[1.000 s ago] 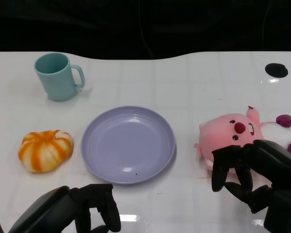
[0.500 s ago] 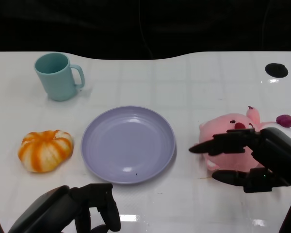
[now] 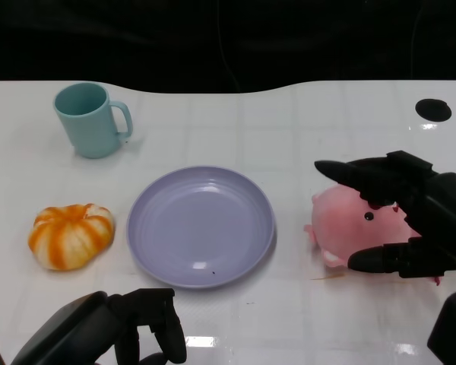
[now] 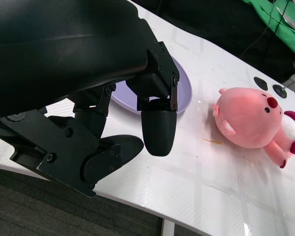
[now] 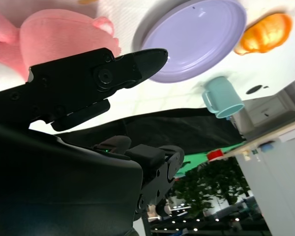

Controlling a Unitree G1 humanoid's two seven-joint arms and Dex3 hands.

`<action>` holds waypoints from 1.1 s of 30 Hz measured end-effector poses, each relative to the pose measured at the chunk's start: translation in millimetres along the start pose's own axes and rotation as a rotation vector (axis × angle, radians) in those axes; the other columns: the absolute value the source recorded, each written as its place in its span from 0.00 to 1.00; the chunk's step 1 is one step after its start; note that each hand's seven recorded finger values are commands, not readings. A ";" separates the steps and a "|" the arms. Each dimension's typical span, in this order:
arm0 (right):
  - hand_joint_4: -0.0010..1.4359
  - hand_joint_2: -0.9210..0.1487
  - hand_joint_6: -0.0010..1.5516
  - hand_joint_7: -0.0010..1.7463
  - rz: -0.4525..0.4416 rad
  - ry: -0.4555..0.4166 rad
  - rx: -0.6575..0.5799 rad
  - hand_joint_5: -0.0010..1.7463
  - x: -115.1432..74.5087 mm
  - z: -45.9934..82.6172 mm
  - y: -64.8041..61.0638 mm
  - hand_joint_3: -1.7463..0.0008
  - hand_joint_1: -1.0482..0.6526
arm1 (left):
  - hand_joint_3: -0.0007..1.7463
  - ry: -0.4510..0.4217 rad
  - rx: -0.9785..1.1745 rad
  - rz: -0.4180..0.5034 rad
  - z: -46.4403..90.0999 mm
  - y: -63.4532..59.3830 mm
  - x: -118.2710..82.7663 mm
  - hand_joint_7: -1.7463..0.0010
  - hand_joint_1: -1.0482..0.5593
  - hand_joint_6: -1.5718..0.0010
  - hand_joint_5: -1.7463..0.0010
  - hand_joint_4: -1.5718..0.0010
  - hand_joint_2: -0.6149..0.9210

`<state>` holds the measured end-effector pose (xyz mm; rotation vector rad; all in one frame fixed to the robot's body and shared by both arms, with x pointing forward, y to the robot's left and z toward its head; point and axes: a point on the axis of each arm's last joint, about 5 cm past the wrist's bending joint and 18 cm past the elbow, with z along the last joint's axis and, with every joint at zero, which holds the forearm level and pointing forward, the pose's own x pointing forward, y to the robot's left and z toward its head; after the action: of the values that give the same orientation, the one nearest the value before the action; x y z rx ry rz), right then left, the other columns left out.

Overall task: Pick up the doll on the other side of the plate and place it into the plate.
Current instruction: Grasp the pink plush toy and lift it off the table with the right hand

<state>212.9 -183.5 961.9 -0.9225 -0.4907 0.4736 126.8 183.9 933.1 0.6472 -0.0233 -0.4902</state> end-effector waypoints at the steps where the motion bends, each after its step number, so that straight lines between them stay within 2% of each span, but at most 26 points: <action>1: 0.00 0.02 0.05 0.01 0.009 0.012 -0.010 0.13 0.4 0.8 -2.0 1.00 0.22 | 0.57 0.000 0.001 0.000 0.0 -0.1 0.1 0.21 0.54 0.60 0.05 0.59 0.81; 9: 0.00 0.03 0.05 0.01 0.087 0.120 -0.105 0.09 4.9 6.0 -14.7 1.00 0.21 | 0.56 -0.003 0.005 0.000 0.5 0.3 0.9 0.20 0.55 0.60 0.04 0.59 0.81; 17: 0.01 0.02 0.08 0.02 0.238 0.216 -0.226 0.09 22.1 3.5 -20.1 1.00 0.17 | 0.57 -0.003 0.010 -0.003 0.9 -0.2 1.0 0.21 0.54 0.60 0.05 0.59 0.81; 25: 0.01 0.00 0.09 0.01 0.320 0.292 -0.260 0.11 41.2 -8.3 -13.6 0.99 0.16 | 0.56 0.000 0.009 -0.006 0.9 -1.1 0.5 0.21 0.54 0.60 0.05 0.59 0.82; 33: 0.00 0.00 0.07 0.00 0.411 0.355 -0.240 0.11 64.0 -25.7 2.4 0.95 0.14 | 0.56 -0.006 0.018 -0.006 3.2 -1.7 0.2 0.21 0.54 0.59 0.05 0.59 0.81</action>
<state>278.3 -161.3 959.2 -1.3190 -0.0291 0.6134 125.7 180.8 934.7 0.6633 -0.0315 -0.4980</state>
